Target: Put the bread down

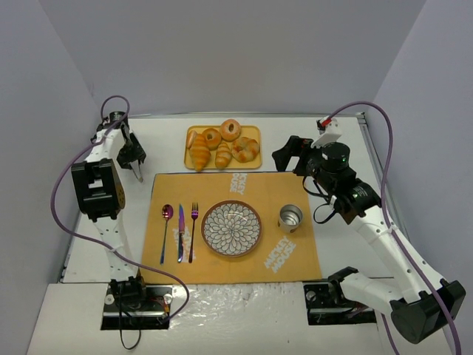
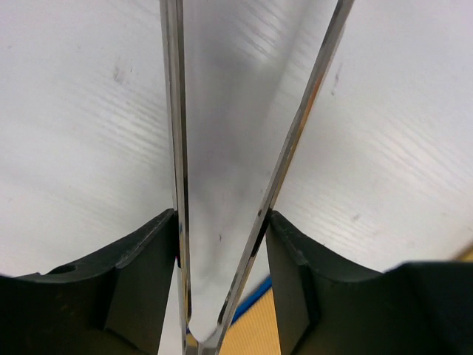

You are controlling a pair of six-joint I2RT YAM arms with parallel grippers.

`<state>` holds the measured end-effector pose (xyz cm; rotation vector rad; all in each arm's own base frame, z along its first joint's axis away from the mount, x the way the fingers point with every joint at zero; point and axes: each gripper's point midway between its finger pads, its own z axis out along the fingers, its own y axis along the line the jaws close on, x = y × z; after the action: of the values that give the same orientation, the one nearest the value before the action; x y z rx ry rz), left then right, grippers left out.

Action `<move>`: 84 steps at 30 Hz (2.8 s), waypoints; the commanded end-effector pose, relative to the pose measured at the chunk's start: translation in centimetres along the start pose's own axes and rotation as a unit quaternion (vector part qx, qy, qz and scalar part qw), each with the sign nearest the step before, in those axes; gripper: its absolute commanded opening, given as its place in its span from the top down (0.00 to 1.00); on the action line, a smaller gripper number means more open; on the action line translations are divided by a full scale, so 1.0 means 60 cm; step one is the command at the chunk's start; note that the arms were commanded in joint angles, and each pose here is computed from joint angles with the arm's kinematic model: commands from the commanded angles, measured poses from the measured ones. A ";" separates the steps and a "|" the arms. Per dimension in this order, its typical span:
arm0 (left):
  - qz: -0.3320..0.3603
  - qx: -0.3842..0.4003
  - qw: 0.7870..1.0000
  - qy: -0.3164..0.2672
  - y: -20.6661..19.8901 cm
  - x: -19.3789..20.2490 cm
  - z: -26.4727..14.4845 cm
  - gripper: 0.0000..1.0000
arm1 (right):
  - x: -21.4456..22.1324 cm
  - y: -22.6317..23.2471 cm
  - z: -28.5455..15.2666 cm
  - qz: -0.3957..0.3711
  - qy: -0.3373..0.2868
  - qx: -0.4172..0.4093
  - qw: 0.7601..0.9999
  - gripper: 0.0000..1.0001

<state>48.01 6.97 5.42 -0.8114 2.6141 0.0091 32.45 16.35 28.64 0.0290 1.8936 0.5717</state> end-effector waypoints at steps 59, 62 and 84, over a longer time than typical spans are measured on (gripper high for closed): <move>0.281 0.089 0.942 -0.161 -0.246 0.186 -0.377 0.54 | -0.041 0.014 -0.032 0.003 -0.036 -0.005 0.999 0.00; 0.284 0.082 0.942 -0.157 -0.244 0.192 -0.369 0.54 | -0.043 0.014 -0.033 0.003 -0.037 -0.005 0.999 0.00; 0.314 0.057 0.937 -0.143 -0.259 0.225 -0.333 0.51 | -0.041 0.014 -0.036 0.002 -0.038 -0.006 0.999 0.00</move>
<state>37.96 -15.46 18.60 0.0965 2.5165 0.1343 31.14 15.54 28.28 0.0436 1.9282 0.5535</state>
